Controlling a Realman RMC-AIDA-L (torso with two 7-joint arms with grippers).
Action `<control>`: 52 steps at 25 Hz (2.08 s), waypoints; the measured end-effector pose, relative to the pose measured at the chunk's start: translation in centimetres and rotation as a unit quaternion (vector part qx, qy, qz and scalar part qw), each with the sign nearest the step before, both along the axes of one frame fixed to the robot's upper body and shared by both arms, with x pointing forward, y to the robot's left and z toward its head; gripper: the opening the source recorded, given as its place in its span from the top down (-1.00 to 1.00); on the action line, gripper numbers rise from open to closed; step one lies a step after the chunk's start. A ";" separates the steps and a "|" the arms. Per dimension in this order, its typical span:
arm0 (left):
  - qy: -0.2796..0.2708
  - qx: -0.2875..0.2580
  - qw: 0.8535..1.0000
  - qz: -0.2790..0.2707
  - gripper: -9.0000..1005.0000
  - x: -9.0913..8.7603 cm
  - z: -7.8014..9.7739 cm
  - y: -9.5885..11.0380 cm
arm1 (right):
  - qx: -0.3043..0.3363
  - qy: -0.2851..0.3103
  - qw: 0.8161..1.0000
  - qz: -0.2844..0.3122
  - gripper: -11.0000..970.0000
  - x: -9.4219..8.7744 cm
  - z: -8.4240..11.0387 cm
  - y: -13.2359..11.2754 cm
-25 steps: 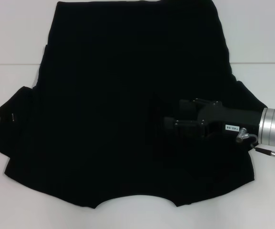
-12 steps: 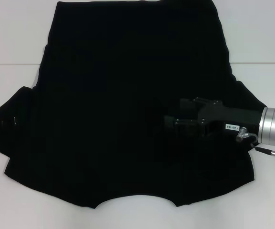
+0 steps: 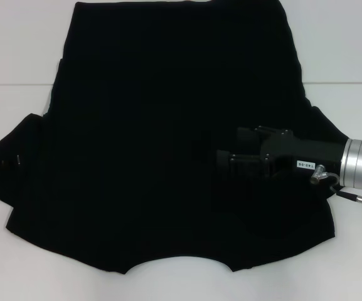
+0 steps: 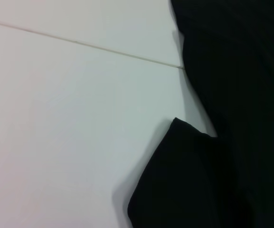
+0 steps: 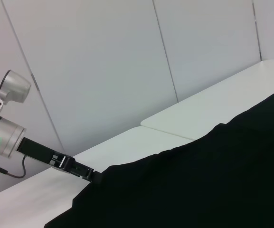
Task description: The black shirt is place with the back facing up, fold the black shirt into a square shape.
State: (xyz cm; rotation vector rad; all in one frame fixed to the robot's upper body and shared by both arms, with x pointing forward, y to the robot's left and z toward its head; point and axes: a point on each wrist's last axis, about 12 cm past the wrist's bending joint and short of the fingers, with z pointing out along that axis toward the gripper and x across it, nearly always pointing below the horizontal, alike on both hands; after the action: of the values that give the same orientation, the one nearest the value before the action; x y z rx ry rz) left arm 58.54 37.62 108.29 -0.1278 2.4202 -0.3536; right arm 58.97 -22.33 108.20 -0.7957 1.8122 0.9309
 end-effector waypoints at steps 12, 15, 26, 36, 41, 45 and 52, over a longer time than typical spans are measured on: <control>-0.005 0.009 1.000 0.004 -0.59 0.3 -0.2 -0.1 | 0.000 -0.002 1.000 0.000 -0.90 0.1 0.1 0.0; -0.007 0.012 1.000 0.005 -0.59 0.4 -0.2 -0.1 | 0.000 -0.002 1.000 0.000 -0.90 0.1 0.1 0.0; -0.007 0.015 1.000 0.007 -0.59 0.4 -0.5 -0.1 | 0.000 -0.001 1.000 -0.001 -0.89 0.0 0.0 0.0; -0.009 0.022 1.000 0.009 -0.59 0.4 -0.6 -0.1 | 0.000 -0.001 1.000 -0.001 -0.89 0.0 0.0 0.0; -0.015 0.027 0.999 0.014 -0.59 0.7 -0.6 0.0 | 0.000 -0.001 1.000 -0.001 -0.89 0.0 0.1 0.0; -0.020 0.027 0.999 0.011 -0.59 1.2 -0.4 -0.4 | 0.000 -0.002 1.000 0.000 -0.89 0.1 0.1 0.0; -0.030 0.034 0.999 0.018 -0.59 1.9 -0.3 -0.7 | 0.000 -0.002 1.000 -0.001 -0.89 0.1 0.2 0.0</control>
State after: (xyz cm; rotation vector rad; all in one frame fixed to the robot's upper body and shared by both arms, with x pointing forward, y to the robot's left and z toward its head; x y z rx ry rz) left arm 60.49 36.88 107.99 -0.1297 2.3650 -0.2545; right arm 59.10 -22.32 108.36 -0.7956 1.8087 0.9283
